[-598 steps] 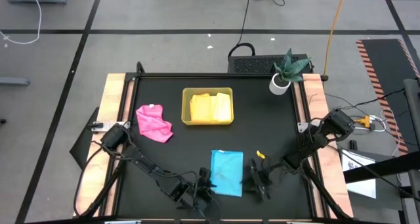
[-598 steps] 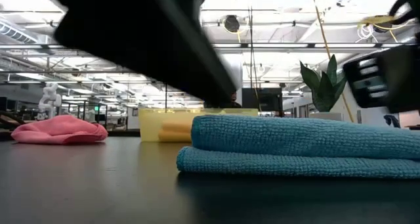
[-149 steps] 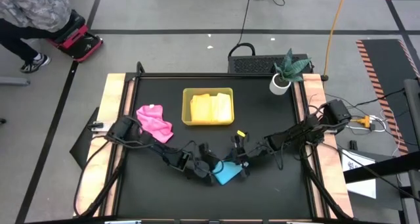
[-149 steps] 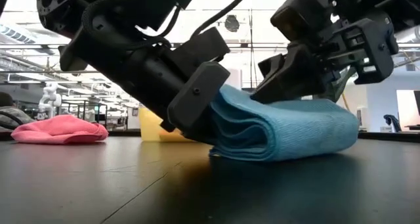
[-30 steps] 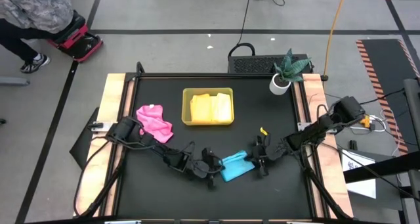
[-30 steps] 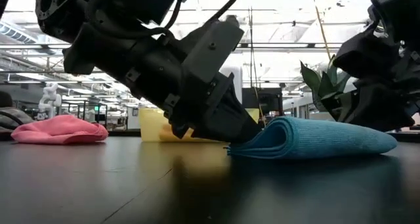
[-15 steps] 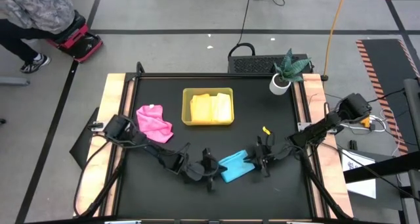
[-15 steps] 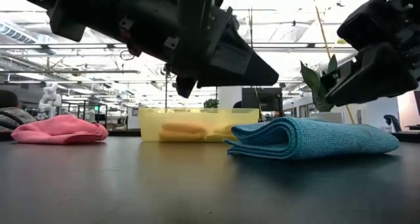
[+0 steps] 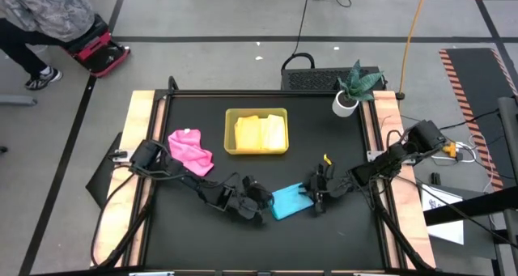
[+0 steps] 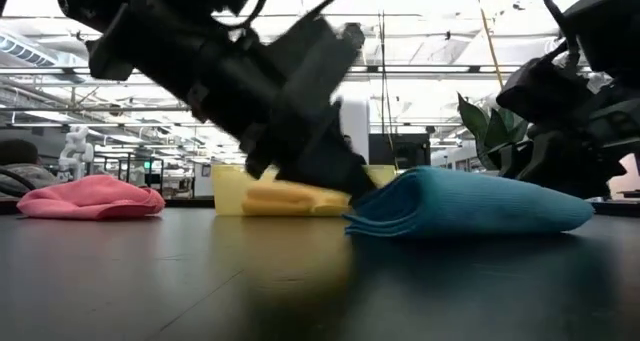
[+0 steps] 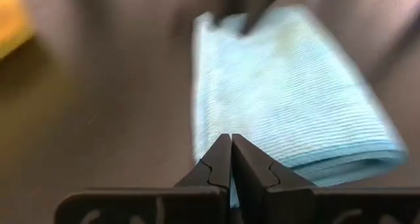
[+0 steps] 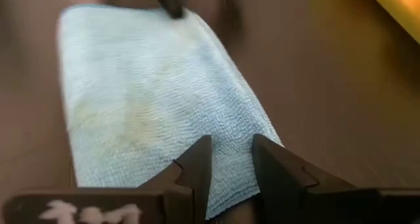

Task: Fold microfiber towels
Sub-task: Fold the blue microfiber cloth, then put the blue folded microfiber cloth in the yellow bin

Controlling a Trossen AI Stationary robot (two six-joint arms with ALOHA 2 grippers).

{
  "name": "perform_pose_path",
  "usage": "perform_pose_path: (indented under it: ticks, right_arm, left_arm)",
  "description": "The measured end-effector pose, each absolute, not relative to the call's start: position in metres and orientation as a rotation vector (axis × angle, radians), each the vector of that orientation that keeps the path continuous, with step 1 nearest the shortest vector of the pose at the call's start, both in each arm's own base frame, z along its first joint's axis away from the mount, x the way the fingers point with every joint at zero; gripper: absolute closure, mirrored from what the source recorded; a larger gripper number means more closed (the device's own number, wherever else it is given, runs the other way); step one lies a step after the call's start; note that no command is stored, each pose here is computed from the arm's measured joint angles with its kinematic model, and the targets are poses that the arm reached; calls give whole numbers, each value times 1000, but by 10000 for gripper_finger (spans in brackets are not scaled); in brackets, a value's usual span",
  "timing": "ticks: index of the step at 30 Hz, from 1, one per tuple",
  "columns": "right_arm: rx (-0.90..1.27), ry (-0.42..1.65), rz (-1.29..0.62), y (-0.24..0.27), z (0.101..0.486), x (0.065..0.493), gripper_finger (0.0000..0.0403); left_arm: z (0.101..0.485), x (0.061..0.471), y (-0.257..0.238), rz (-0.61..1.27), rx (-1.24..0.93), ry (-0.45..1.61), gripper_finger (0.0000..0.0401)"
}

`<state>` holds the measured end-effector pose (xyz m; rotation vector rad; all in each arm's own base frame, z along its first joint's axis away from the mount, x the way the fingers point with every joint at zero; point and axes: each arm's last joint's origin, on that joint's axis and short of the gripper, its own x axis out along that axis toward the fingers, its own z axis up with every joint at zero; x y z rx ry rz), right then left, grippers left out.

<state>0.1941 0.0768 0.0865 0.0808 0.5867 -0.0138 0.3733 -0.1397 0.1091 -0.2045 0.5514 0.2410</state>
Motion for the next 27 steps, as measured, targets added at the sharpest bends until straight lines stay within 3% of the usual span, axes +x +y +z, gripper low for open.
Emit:
perform_pose_path:
  ticks: [6,10,18,23,27]
  right_arm:
    - [127,548,-4,80,90,195,307]
    - [201,538,-21,80,91,196,308]
    - [193,475,30,86,103,194,308]
    - [194,425,23,87,113,194,308]
    - [166,466,-52,82,106,193,308]
  left_arm:
    - [105,362,-131,434,-132,611,397]
    - [137,356,-128,472,-142,568,391]
    - [186,354,-147,301,-114,380,396]
    - [154,374,-159,87,-101,324,391]
    - [117,383,-155,65,-166,374,398]
